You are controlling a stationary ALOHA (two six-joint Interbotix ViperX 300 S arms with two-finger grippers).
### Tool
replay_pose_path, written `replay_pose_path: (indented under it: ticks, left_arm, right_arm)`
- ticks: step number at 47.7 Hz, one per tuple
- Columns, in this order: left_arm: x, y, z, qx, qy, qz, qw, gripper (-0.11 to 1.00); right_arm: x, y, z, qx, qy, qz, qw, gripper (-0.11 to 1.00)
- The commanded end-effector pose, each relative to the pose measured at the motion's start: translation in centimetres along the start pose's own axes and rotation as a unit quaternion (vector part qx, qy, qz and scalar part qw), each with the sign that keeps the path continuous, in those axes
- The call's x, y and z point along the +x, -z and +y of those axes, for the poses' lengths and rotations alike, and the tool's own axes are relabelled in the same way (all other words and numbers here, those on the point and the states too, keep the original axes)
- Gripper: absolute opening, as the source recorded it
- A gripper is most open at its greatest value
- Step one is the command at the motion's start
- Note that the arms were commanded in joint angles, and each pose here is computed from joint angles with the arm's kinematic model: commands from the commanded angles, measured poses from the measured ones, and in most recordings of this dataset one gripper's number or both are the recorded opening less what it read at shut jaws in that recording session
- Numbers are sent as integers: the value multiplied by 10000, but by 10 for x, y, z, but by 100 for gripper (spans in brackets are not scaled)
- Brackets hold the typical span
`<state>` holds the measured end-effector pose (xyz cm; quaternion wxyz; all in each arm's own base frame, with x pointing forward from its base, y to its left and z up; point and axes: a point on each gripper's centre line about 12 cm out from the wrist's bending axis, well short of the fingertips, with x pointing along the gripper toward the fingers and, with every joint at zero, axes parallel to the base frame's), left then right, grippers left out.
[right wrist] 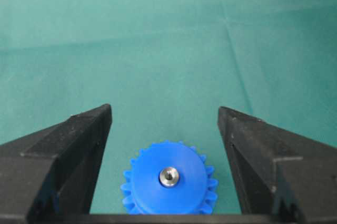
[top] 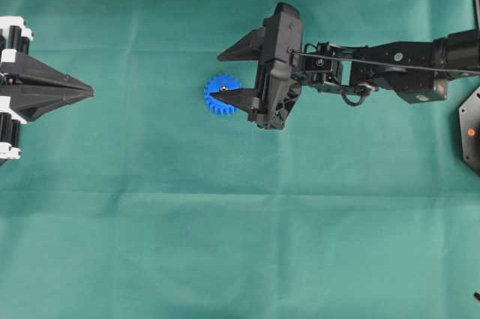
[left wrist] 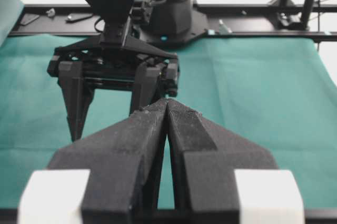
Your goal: Insert the shaft placed at a random location into the center hole of the small gear at another random location.
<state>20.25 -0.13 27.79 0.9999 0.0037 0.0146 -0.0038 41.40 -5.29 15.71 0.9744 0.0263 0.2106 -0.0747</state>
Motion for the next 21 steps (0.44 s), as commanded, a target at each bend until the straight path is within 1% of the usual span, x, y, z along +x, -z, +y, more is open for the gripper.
replay_pose_path:
  ticks: [1, 11, 21]
  left_arm:
    - [2, -4, 0, 8, 11, -46, 10000, 0]
    - [2, -4, 0, 8, 11, -54, 10000, 0]
    - [2, -4, 0, 7, 3, -46, 10000, 0]
  right_arm:
    - [-9, -13, 1, -6, -11, -176, 9998, 83]
    - [-29, -9, 0, 9, -11, -161, 9999, 83]
    - [-57, -5, -1, 17, -10, -207, 9998, 83]
